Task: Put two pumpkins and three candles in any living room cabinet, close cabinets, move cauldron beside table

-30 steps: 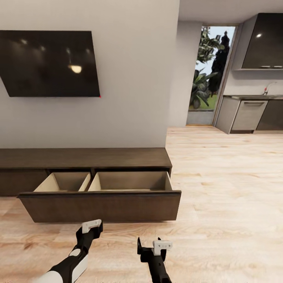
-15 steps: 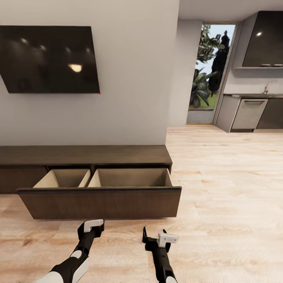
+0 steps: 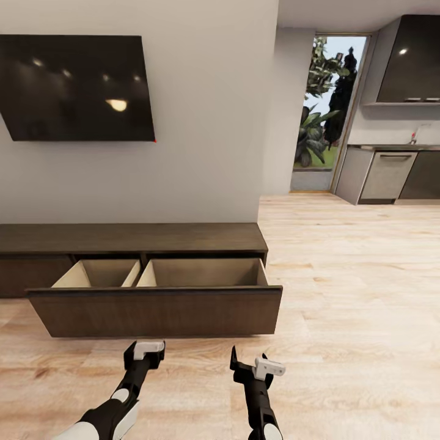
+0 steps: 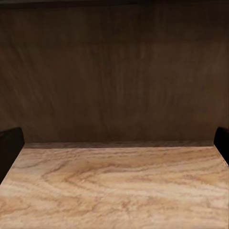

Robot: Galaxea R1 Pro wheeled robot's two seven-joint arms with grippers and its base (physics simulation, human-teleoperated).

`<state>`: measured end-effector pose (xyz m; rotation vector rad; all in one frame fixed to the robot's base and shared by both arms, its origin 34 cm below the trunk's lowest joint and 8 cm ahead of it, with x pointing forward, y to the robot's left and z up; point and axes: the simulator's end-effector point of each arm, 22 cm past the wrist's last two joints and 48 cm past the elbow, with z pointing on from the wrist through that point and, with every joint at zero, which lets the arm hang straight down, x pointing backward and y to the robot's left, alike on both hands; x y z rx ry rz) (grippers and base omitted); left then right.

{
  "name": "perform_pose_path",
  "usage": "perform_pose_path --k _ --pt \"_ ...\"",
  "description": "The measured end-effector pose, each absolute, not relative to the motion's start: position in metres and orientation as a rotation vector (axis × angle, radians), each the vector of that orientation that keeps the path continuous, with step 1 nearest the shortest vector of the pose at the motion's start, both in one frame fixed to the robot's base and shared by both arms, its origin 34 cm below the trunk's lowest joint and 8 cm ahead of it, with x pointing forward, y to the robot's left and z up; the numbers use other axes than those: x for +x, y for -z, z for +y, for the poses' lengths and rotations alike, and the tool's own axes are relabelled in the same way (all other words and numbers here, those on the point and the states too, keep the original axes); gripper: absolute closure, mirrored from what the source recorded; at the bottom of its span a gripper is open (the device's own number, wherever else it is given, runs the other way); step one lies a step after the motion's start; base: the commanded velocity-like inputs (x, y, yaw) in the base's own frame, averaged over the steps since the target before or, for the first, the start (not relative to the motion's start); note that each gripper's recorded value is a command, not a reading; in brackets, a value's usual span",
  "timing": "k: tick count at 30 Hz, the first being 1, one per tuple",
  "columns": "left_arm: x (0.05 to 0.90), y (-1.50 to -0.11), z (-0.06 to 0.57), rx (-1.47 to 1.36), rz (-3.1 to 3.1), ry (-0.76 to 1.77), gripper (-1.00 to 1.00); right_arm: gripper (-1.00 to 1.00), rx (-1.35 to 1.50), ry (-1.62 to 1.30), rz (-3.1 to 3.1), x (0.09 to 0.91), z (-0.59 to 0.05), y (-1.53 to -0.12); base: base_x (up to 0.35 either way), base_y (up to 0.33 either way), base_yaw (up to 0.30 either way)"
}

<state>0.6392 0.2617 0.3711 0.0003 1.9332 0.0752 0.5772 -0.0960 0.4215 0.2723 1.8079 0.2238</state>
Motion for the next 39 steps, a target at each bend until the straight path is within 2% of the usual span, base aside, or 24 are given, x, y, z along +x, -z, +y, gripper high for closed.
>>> perform_pose_path --k 7,22,39 --pt "0.640 -0.373 0.262 -0.004 1.929 -0.074 -1.00 -1.00 0.270 -0.221 1.815 0.577 -0.096 -0.420 0.056 0.000 0.000" --pt "0.640 -0.372 0.264 -0.002 1.931 -0.079 -1.00 -1.00 0.269 -0.218 1.820 0.576 -0.097 -0.418 0.274 0.000 0.000" --pt "0.636 -0.356 0.263 -0.014 1.956 -0.075 -1.00 -1.00 0.245 -0.208 1.903 0.569 -0.093 -0.391 0.014 0.000 0.000"
